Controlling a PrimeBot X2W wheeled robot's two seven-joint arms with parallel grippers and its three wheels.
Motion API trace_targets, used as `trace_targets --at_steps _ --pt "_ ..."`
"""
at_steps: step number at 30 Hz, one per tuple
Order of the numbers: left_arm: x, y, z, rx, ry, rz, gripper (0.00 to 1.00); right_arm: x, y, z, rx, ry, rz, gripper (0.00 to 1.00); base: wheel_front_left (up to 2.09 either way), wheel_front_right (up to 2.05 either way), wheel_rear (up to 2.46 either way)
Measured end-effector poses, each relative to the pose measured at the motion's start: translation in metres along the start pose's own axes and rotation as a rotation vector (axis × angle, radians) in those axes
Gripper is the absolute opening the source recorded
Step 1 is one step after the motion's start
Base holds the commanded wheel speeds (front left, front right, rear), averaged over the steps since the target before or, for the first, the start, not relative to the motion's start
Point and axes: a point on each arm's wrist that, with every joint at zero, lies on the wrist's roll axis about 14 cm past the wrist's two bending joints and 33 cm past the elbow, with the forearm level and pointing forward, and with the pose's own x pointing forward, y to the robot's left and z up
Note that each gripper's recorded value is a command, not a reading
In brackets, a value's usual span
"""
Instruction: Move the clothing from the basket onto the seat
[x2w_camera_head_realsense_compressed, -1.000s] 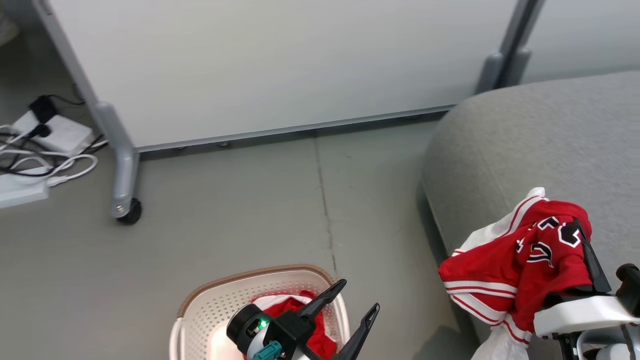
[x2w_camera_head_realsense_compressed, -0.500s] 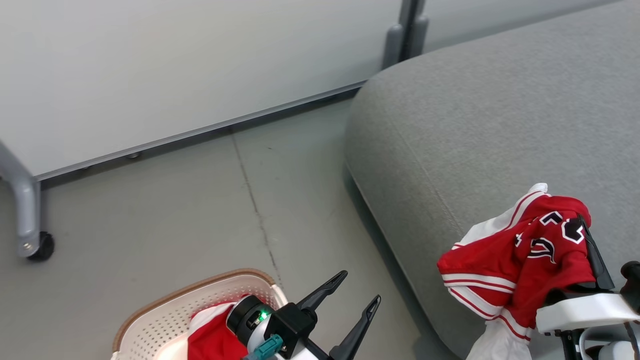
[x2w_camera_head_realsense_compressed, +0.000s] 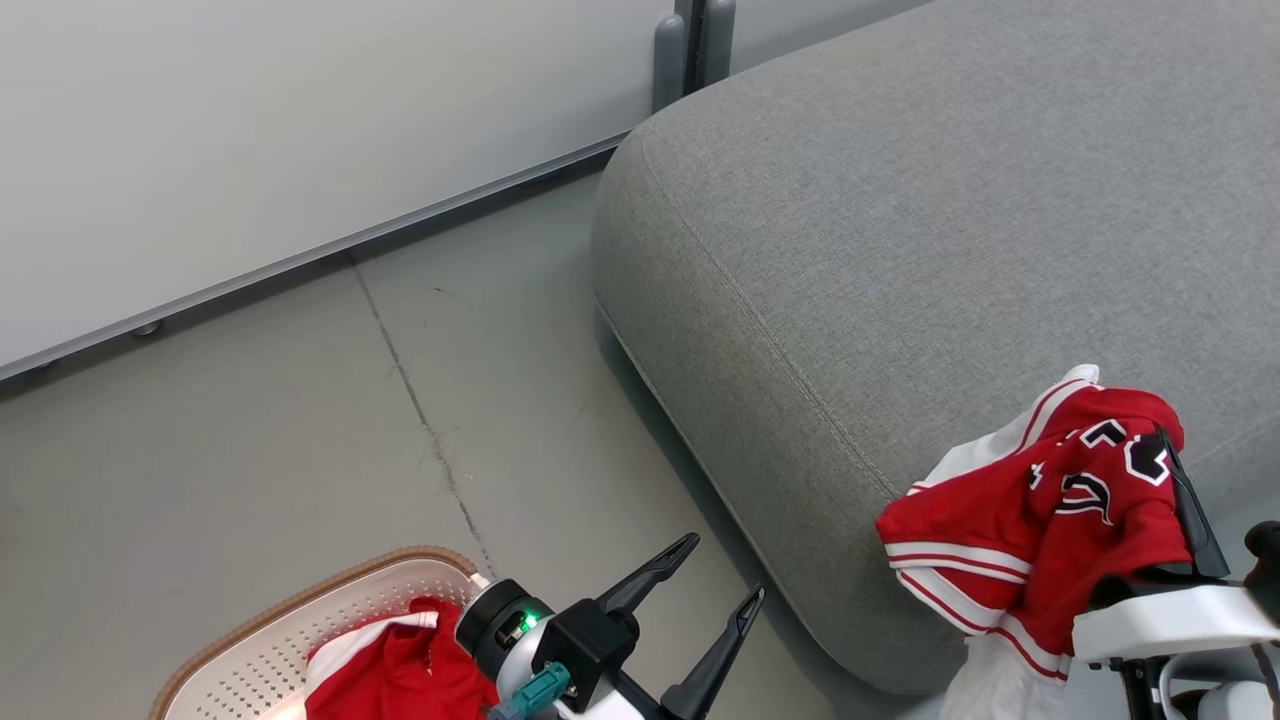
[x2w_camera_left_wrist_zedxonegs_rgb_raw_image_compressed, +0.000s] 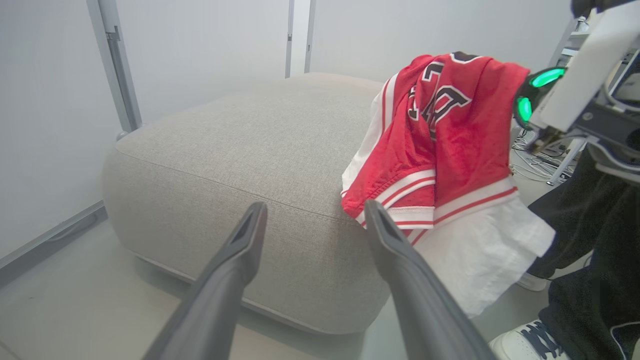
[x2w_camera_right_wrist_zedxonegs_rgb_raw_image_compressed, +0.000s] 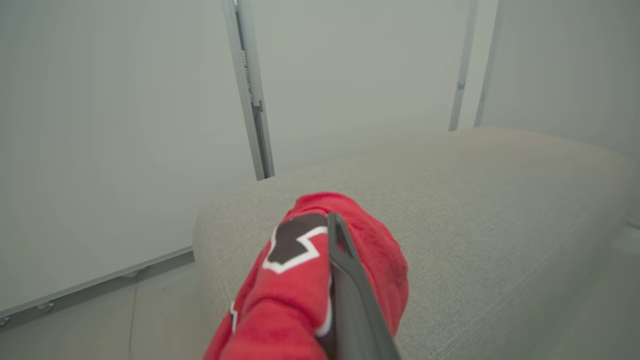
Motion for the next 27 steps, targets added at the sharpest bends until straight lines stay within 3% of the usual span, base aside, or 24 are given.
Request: trace_targets --at_steps 12,27 --pt "-0.002 0.004 -0.001 0.001 0.001 0.005 1.00 0.018 0.002 0.023 -0.025 -0.071 0.003 0.00 0.00 0.00 0.00" --pt "-0.003 0.056 -0.019 0.004 0.022 0.022 1.00 0.134 0.037 0.148 -0.252 -0.418 0.126 0.00 0.00 0.00 0.00"
